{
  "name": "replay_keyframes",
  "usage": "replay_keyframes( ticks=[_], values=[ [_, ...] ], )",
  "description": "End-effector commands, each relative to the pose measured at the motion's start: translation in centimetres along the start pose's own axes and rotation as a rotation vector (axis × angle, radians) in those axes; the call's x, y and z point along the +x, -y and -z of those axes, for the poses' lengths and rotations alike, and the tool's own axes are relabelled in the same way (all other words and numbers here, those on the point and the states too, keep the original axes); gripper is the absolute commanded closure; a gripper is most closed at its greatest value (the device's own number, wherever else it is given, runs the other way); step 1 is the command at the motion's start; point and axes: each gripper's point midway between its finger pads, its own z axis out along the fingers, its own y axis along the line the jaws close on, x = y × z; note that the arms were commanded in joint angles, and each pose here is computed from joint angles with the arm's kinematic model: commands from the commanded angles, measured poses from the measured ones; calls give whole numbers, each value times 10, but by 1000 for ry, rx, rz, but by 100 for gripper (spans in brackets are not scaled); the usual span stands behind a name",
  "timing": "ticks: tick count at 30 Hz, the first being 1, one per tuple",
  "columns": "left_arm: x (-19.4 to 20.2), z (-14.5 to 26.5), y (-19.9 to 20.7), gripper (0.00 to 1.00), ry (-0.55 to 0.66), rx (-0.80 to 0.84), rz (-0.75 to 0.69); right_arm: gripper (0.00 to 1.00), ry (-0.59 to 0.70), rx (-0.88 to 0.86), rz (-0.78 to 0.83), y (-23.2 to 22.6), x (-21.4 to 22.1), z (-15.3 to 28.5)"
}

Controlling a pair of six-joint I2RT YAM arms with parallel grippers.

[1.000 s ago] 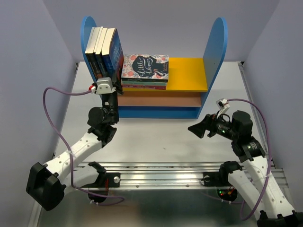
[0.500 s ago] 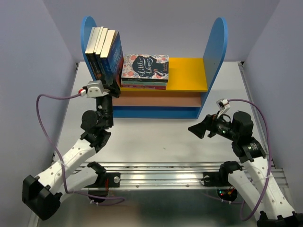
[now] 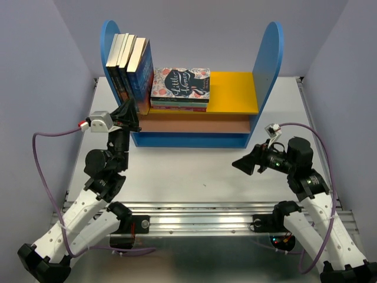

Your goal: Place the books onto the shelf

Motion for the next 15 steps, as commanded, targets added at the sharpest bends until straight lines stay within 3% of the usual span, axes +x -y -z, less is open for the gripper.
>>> replay_keyframes(
  ticks=[1,2,8,15],
  values=[
    [-8,5,33,90,-11,178,51,0,15,-32,34,-7,-9,-1],
    [-6,4,33,99,-20,176,52,0,11,-29,28,-6,-9,-2],
    [1,-9,13,100,-41,38,14,0,17,-23,30,-5,-11,-3],
    [10,-22,12,100,-63,3,-21,0,23,-19,34,-4,-12,-3]
  ],
)
